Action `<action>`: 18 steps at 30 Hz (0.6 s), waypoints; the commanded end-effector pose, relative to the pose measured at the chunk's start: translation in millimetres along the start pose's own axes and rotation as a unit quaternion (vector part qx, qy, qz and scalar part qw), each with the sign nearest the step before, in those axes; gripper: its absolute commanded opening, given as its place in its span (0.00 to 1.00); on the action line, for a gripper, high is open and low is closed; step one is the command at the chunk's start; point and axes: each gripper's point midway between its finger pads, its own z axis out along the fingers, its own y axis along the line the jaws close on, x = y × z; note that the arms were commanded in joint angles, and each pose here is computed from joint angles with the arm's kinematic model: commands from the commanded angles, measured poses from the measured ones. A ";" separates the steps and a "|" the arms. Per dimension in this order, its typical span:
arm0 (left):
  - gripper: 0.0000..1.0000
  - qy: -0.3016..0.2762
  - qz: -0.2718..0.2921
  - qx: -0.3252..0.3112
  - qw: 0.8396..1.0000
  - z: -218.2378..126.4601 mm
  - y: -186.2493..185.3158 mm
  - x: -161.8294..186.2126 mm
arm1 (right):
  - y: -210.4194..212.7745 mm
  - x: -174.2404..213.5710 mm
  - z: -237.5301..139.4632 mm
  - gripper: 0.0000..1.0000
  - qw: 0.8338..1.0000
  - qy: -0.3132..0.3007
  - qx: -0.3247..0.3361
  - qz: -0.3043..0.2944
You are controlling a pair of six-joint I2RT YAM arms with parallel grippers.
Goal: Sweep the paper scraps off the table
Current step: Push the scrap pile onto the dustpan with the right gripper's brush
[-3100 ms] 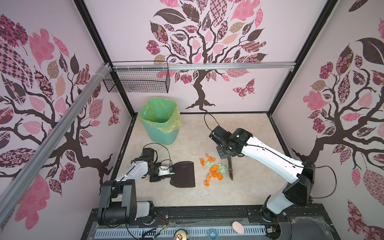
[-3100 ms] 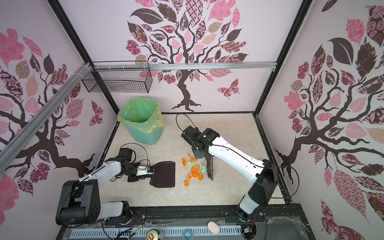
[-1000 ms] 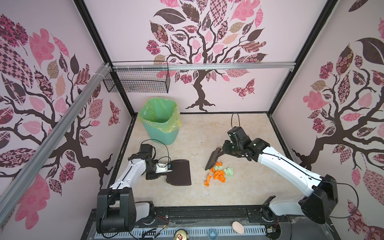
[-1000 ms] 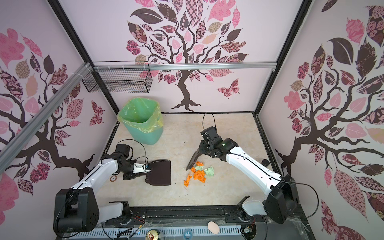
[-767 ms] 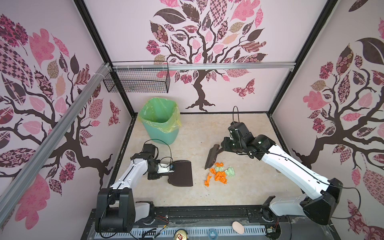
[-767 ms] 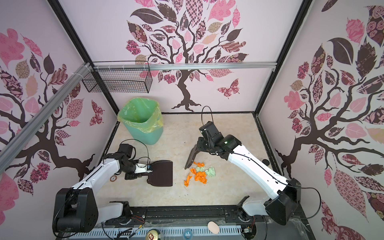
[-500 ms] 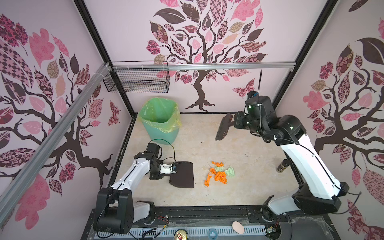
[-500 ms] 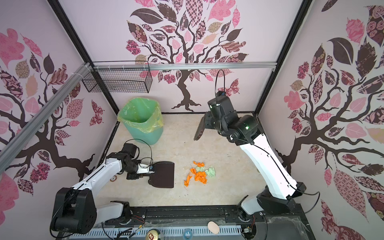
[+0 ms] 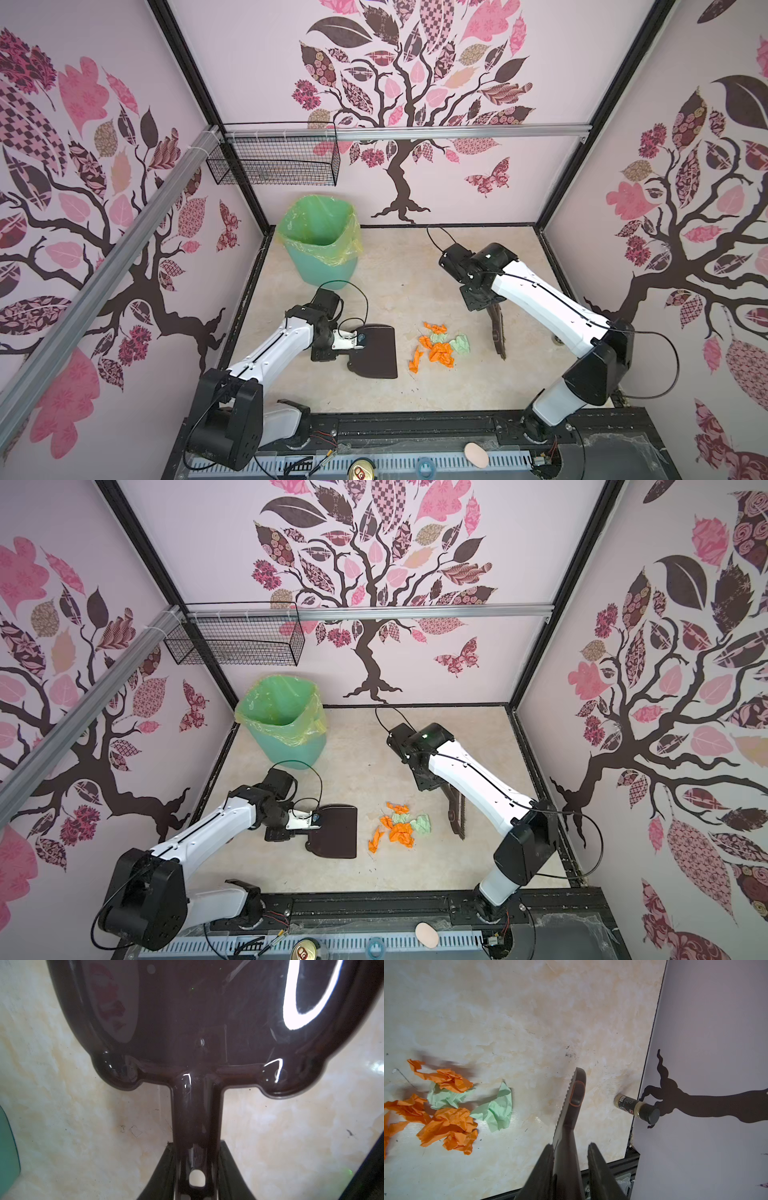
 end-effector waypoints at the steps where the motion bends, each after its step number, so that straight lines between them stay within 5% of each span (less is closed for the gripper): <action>1: 0.19 0.002 -0.021 -0.014 1.000 -2.0 10.0 -6.8 | 10.4 4.4 3.7 0.00 1.000 0.008 -0.015 -0.018; 18: 0.19 0.003 -0.019 -0.036 0.999 9.0 20.3 -26.6 | 118.0 -11.8 -22.4 0.00 0.992 -0.033 -0.105 -0.054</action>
